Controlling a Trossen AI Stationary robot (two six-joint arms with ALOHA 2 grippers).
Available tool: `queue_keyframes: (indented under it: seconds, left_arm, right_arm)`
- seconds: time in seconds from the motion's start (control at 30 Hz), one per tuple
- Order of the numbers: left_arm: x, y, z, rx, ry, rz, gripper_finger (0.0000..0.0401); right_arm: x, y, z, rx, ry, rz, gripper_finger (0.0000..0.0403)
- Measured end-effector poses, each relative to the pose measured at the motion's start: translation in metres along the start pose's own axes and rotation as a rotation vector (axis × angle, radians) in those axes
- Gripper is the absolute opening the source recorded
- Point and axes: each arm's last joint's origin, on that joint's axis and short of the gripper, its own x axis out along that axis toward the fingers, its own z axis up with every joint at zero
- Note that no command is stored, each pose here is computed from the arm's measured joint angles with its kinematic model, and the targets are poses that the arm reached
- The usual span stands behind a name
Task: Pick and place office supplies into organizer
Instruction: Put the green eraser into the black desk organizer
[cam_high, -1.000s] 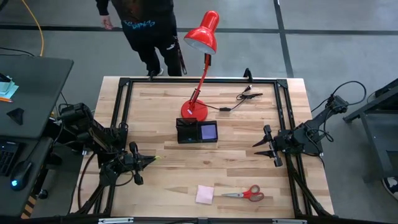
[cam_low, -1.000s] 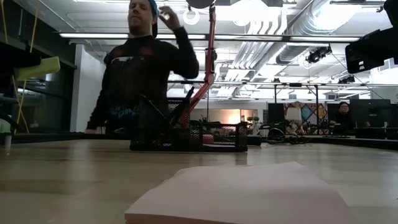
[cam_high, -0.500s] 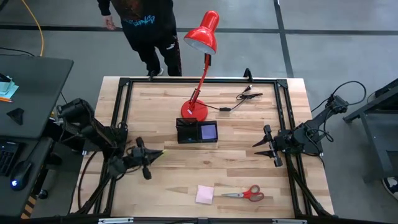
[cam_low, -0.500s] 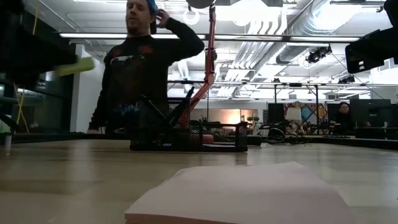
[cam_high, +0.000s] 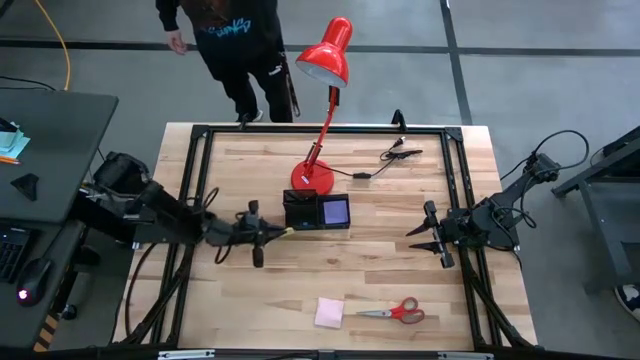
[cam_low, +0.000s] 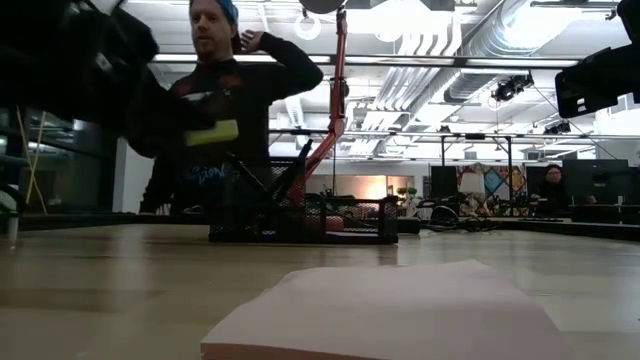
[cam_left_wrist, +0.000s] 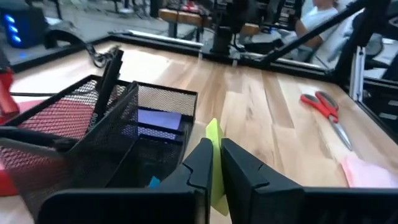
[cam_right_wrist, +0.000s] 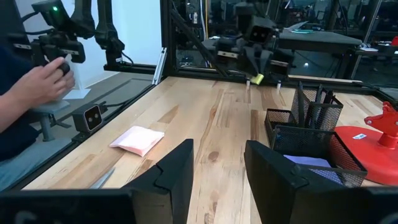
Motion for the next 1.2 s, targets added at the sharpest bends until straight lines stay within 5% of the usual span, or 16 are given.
queue_keyframes:
  seconds: [0.4, 1.2]
  left_arm:
    - [0.039, 0.025, 0.016, 0.085, 0.178, -0.076, 0.0014]
    - [0.05, 0.025, 0.019, 0.173, 0.3, 0.133, 0.0004]
  right_arm:
    - [0.0, 0.0, 0.0, 0.0, 0.0, 0.0, 0.0134]
    - [0.0, 0.0, 0.0, 0.0, 0.0, 0.0, 0.0134]
